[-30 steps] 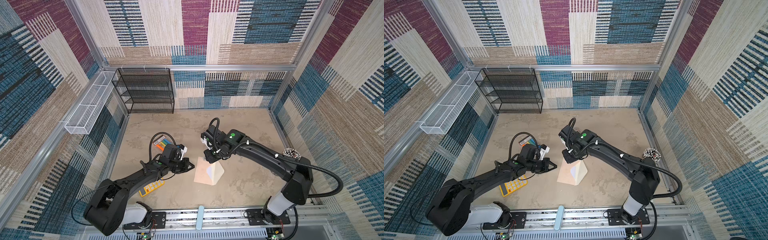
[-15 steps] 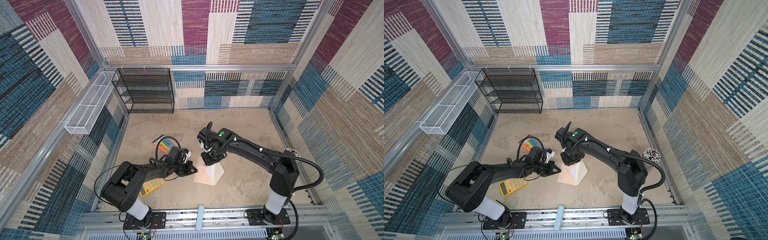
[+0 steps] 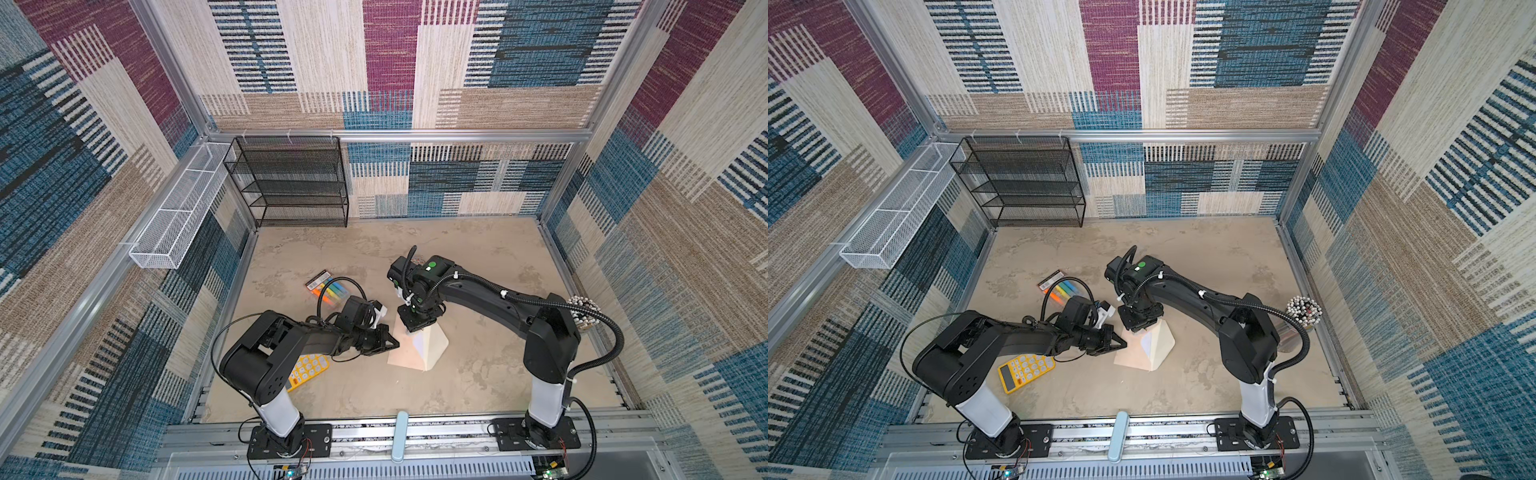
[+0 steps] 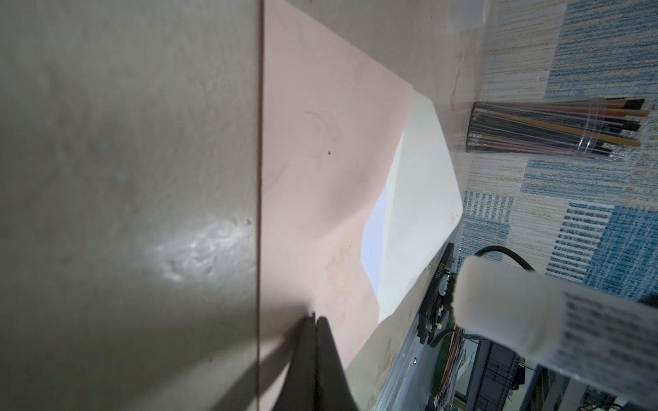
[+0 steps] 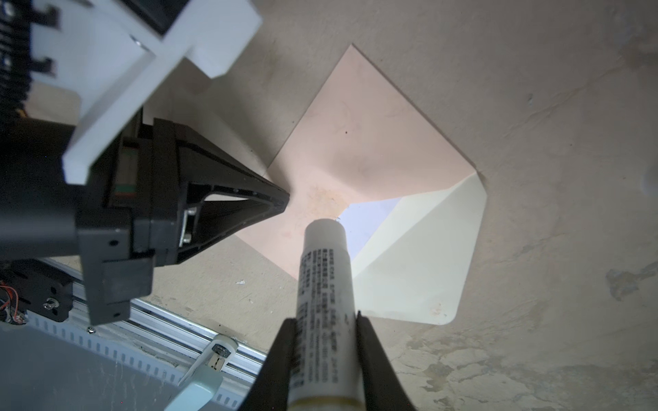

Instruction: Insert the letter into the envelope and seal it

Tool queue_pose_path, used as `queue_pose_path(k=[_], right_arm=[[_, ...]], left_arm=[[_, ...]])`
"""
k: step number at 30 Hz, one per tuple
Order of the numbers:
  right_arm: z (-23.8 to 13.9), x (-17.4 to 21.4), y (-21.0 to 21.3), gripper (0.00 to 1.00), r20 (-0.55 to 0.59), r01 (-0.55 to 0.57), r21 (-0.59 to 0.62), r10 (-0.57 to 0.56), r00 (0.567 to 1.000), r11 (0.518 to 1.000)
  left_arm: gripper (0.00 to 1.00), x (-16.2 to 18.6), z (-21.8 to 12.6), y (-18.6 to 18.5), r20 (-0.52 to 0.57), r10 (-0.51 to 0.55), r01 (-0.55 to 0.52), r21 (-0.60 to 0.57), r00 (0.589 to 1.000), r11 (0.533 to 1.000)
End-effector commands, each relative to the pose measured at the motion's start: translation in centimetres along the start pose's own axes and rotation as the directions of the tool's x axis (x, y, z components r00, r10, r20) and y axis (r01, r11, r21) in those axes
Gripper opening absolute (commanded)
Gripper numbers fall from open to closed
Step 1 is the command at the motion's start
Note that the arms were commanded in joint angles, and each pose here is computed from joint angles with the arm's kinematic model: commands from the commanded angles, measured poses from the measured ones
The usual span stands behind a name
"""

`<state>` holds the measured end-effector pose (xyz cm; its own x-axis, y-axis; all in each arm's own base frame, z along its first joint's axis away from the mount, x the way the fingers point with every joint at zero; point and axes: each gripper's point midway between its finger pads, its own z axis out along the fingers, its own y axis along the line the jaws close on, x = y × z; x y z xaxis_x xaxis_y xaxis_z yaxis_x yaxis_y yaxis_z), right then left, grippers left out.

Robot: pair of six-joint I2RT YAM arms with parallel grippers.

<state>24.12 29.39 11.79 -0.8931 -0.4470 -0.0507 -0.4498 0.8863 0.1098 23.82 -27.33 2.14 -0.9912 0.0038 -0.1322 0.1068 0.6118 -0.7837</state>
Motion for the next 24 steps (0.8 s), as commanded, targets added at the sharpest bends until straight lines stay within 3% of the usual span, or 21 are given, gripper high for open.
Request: queue_pose_path(k=[1,24], right_arm=[[0.1,-0.2,0.0,0.0,-0.002,0.003,0.02,-0.003,1.0,1.0],[2.9,0.5,-0.3,0.0,-0.081,0.025,0.071,-0.02,0.997,0.997]], left_arm=[[0.0,-0.1,0.1,0.2,0.002,-0.006,0.006,-0.007,1.0,1.0],[0.0,0.8,0.5,1.6,-0.032,-0.025,0.023,-0.06,0.999,0.998]])
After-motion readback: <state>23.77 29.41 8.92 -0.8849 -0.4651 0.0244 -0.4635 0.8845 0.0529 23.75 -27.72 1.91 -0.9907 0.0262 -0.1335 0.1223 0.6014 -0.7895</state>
